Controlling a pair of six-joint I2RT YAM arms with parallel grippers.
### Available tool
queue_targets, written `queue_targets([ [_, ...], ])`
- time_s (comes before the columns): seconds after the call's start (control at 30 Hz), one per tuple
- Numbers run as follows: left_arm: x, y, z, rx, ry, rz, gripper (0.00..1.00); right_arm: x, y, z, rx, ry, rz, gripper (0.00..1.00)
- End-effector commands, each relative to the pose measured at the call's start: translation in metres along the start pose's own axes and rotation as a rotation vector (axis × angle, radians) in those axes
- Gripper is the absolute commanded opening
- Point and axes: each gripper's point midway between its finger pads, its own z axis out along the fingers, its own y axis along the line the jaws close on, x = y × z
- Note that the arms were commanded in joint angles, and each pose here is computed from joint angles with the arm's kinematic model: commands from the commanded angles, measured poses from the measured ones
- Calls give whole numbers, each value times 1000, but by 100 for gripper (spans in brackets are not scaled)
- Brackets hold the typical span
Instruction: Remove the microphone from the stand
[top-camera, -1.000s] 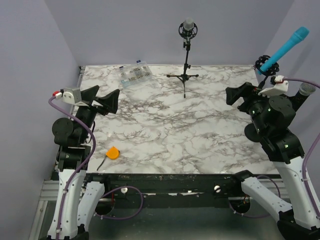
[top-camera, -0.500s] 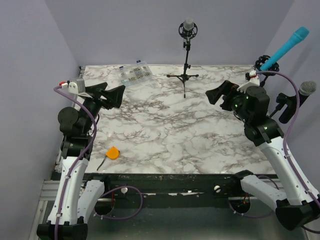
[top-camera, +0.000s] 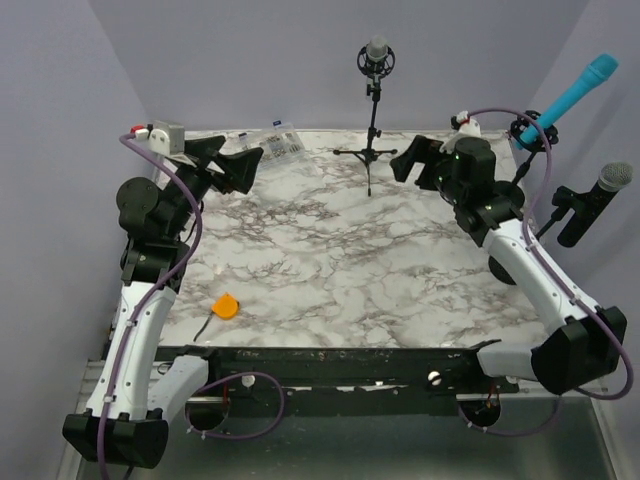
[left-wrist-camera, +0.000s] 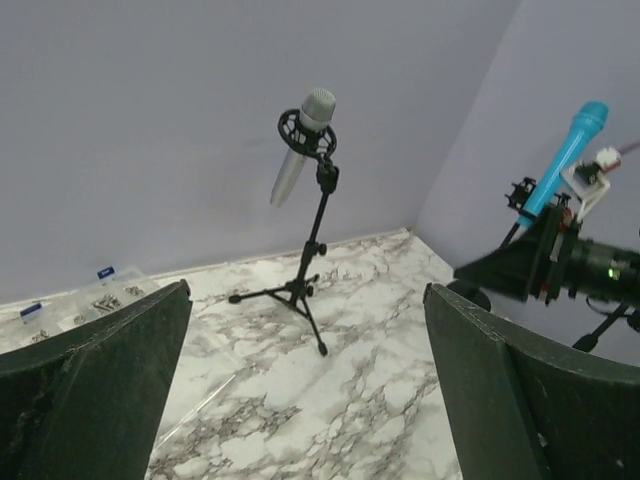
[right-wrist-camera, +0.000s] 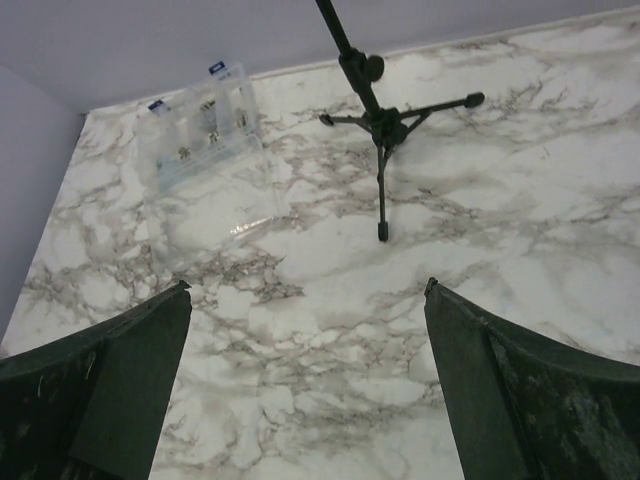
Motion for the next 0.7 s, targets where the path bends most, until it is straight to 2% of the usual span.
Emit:
queue_targets([
  [0.0,24,-11,-7,104,72,83,98,-74,20,27,-35,-204,-66,100],
  [0.07,27,-17,-11,129,77,87,98,-99,31,45,-54,-257,-69,100],
  [0.27,25,-27,-13,185,79,80,98,-136,52,107,-63,-298,-115,100],
  [0.5,26,-19,-11,194,78,42,98,-168,65,164,-40,-342,-143,97],
  [0.67,32,-16,-7,199,96,24,99,-175,66,198,-16,-387,-195,97],
])
